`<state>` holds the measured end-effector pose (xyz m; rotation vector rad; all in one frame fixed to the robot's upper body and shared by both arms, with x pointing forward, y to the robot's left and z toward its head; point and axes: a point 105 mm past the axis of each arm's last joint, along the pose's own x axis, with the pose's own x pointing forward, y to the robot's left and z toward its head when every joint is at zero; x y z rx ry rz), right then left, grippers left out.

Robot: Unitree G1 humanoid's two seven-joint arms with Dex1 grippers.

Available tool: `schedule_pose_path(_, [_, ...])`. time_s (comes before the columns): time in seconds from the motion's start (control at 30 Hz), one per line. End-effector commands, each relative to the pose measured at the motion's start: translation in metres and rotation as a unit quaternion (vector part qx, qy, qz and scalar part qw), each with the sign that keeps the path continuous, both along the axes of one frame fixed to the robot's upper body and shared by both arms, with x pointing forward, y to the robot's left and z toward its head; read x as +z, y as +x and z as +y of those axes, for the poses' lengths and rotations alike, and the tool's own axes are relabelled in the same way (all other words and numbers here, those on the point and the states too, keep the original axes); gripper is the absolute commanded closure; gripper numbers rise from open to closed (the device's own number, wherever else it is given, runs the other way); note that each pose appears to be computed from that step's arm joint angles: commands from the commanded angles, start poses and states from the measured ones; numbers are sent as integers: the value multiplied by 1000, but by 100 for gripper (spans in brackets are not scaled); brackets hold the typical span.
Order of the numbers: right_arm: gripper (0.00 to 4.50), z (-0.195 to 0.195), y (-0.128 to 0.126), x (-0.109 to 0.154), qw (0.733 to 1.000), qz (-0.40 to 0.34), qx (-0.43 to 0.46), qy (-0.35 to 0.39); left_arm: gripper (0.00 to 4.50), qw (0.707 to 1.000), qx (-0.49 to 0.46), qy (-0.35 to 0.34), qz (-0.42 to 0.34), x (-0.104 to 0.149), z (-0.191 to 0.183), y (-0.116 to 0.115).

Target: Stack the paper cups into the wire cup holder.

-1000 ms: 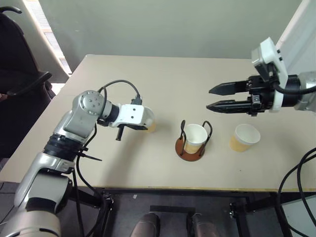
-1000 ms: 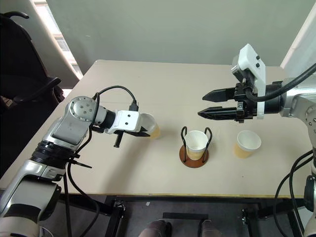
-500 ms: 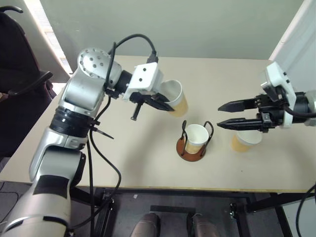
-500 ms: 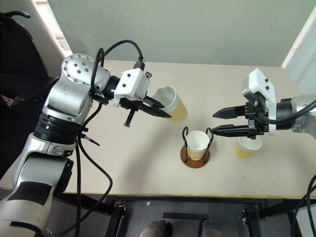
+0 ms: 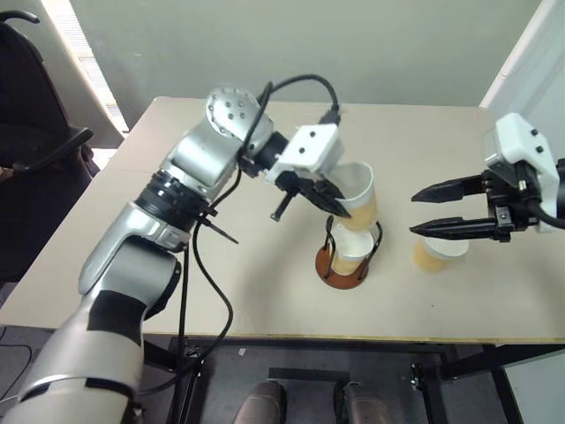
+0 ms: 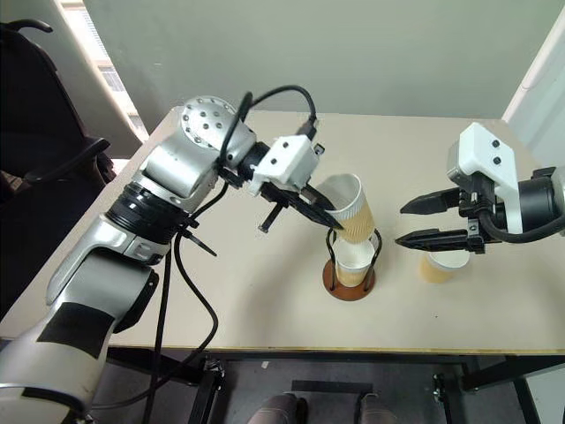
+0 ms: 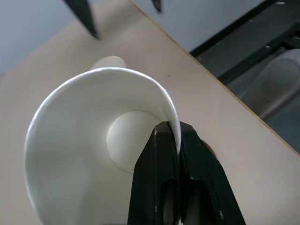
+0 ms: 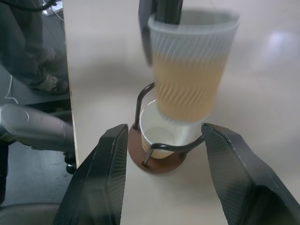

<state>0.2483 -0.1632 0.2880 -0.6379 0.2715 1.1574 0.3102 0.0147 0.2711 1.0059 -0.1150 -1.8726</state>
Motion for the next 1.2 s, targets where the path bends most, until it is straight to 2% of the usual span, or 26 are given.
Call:
schedule_pose_path(0.03, [195, -4, -6, 25, 999, -53, -1, 0, 448, 999, -31, 16, -9, 5, -4, -6])
schedule_pose_path(0.27, [195, -8, -6, 27, 998, -60, -12, -8, 448, 999, -35, 31, -17, -8, -13, 2])
schedule_pose_path(0.53, [195, -7, -10, 23, 998, -56, -19, -13, 448, 997, -58, 50, -19, -25, -24, 0])
schedule_pose_path(0.63, [195, -10, -11, 23, 998, -56, -24, -16, 386, 996, -60, 52, -29, -24, -27, 1])
schedule_pose_path(0.83, [195, -12, -11, 23, 998, -54, -27, -15, 181, 997, -66, 32, -38, -12, -33, -2])
schedule_pose_path(1.0, [195, -13, -3, 15, 998, -45, -43, -8, 13, 998, -56, -26, -18, 11, -38, -5])
schedule_pose_path(1.1, [195, -16, 1, 7, 997, -44, -57, -16, 3, 997, -47, -59, -5, 25, -35, -6])
schedule_pose_path(1.2, [195, -26, 8, -14, 994, -37, -86, -55, 3, 995, -7, -96, 13, 38, -19, 3])
